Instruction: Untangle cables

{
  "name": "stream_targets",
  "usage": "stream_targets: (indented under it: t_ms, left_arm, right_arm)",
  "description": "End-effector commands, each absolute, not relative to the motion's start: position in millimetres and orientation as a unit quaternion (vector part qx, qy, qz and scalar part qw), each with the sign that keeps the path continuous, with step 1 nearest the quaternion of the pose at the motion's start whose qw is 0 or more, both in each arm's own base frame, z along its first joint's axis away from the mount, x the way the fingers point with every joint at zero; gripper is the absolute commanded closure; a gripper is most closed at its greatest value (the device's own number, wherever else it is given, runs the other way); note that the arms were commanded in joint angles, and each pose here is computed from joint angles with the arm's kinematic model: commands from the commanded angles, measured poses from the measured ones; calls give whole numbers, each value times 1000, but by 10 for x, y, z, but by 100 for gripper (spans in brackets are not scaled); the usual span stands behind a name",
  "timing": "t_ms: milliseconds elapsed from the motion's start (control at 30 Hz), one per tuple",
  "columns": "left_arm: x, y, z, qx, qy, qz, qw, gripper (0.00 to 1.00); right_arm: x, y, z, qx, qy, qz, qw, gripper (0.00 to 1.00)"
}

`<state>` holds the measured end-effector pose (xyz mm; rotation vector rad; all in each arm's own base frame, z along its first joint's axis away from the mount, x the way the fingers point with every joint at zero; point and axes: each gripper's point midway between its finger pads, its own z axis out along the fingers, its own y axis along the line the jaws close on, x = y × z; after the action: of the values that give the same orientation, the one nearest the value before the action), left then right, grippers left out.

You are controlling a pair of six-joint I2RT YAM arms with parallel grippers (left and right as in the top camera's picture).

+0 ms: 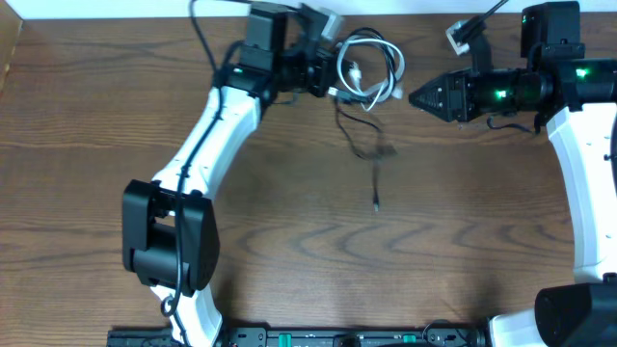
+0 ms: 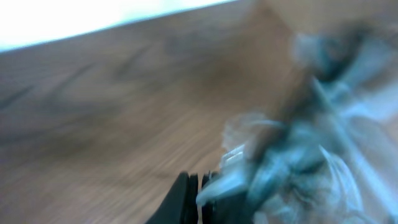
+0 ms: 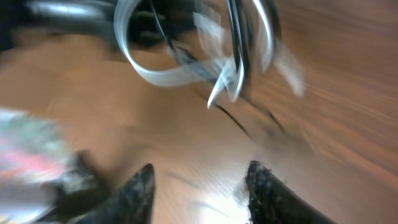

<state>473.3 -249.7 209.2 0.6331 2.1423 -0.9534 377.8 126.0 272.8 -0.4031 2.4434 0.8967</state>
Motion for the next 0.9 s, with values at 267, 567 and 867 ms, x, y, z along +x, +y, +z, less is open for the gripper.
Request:
stream_targets:
  t_ms: [267, 567, 867]
  left_arm:
    - [4507, -2391, 2356, 272, 846, -272, 370, 93]
    - [4388, -2497, 2402, 184, 861, -356, 314, 93]
    - [4239, -2599, 2503, 154, 849, -431, 264, 93]
  right_arm:
    - [3923, 1453, 2662, -123, 921, 250, 270, 20]
    - [4055, 2208, 2356, -164, 911, 286, 249, 29]
    - [4174, 2377, 2176, -203, 904, 273, 259, 51]
